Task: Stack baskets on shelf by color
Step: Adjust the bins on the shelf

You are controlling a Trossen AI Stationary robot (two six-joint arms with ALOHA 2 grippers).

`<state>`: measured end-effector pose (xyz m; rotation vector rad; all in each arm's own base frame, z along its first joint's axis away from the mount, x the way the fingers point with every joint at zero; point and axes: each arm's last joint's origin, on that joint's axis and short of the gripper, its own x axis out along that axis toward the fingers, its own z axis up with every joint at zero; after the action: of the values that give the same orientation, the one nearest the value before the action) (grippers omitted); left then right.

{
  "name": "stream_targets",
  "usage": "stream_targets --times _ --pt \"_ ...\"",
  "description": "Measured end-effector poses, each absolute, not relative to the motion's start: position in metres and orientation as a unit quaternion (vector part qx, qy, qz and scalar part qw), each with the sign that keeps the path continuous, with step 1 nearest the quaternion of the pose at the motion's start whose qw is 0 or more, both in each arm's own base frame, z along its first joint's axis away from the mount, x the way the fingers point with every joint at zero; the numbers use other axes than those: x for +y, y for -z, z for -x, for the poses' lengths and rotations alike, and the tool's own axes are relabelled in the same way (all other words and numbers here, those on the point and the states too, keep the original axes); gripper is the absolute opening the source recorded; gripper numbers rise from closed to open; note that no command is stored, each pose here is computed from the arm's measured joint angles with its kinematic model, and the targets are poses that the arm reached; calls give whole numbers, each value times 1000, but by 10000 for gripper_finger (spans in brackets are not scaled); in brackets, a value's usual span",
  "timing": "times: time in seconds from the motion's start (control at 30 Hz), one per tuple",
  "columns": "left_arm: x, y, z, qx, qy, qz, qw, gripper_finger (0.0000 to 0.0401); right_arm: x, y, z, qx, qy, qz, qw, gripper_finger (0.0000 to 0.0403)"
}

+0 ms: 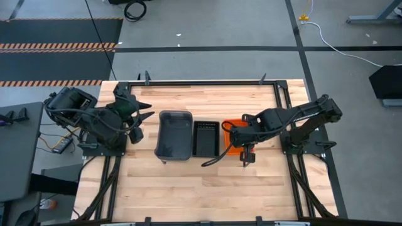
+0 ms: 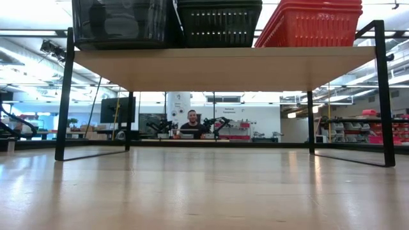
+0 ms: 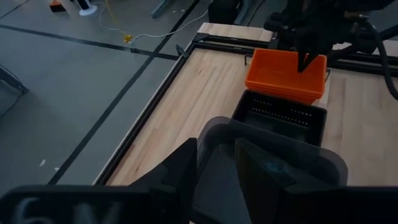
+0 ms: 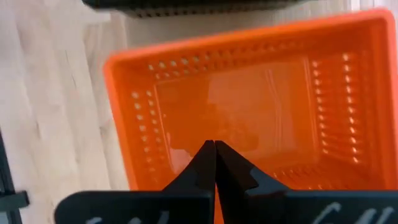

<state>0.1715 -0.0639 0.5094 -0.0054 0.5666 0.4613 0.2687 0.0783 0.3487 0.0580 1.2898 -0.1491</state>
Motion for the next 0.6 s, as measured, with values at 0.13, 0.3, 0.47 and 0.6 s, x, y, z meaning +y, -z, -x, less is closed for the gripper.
stream_targets --times 0.13,0.3,0.47,0.6 --pt "-66 -509 -171 276 -221 6 936 117 81 -348 -270 599 68 -32 797 7" --pt "-69 -509 -170 275 -214 5 937 117 86 -345 -274 602 46 -51 796 7" --pt "-69 -509 -170 275 -214 5 937 117 94 -347 -279 581 14 -69 811 7" --pt "-69 -509 -170 275 -214 5 937 117 98 -348 -280 572 0 -64 818 7"
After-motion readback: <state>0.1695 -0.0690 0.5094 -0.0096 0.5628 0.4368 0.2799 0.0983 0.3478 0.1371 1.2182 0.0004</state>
